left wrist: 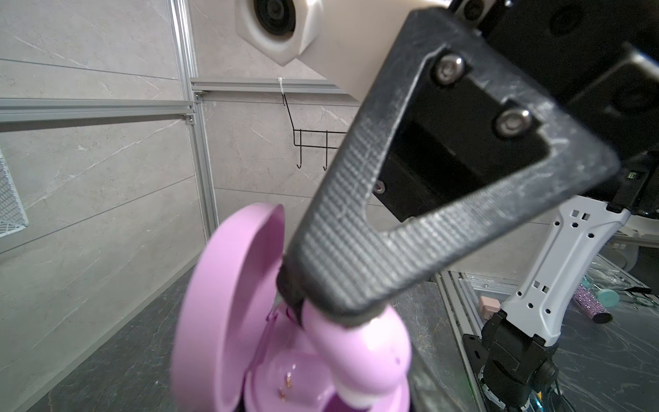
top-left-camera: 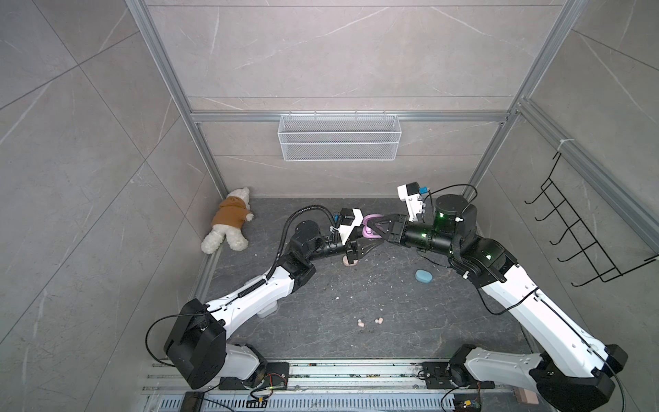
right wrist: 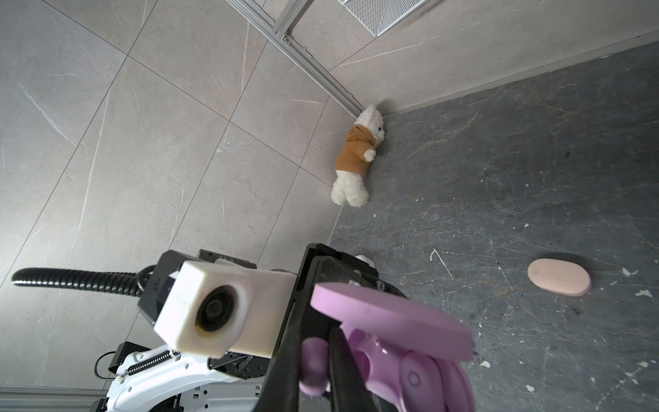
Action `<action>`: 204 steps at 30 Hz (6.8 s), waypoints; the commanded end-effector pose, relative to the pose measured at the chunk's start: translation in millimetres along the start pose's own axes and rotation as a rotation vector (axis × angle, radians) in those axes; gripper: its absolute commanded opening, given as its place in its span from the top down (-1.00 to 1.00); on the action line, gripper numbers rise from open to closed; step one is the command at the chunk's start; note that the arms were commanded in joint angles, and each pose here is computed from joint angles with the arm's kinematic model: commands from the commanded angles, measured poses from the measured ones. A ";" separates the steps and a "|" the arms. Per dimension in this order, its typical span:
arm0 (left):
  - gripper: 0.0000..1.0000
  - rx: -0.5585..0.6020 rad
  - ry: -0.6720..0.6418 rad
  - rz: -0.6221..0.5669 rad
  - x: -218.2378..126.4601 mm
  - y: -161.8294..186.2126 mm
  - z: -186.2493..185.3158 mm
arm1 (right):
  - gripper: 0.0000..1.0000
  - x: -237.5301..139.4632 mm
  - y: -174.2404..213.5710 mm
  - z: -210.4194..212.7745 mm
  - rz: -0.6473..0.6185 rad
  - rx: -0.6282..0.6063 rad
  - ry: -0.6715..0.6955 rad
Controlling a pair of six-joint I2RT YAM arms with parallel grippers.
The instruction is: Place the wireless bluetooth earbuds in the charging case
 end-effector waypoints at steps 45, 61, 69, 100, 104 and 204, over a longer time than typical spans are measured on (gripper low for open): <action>0.96 0.110 0.000 -0.059 -7.0 -28.3 -12.4 | 0.32 -13.3 -1.3 2.2 0.019 -0.056 0.081; 0.97 0.107 -0.019 -0.022 -11.6 -19.7 -12.5 | 0.21 -32.3 -23.8 12.9 0.080 -0.179 0.191; 0.97 0.116 0.005 -0.013 -15.4 -20.4 -20.0 | 0.20 -7.3 -40.2 -0.3 0.190 -0.219 0.264; 0.97 0.132 -0.020 -0.007 -17.8 -19.6 -18.3 | 0.25 -19.0 -0.3 0.5 0.459 -0.259 0.268; 0.97 0.132 -0.023 -0.005 -17.8 -19.3 -17.8 | 0.25 -19.1 11.3 1.1 0.507 -0.280 0.278; -1.00 -0.141 -0.692 0.289 -116.6 99.1 41.5 | -0.08 11.2 171.8 -321.7 0.522 -0.085 0.941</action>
Point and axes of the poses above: each gripper's point midway between its finger pads, its own x axis out along the fingers, its own z axis along the line the jaws close on, y = z × x, the point moved 2 cm from there along -x, back along the fingers, and after that the axes turned 10 degrees about -x, right-handed, at the moved point
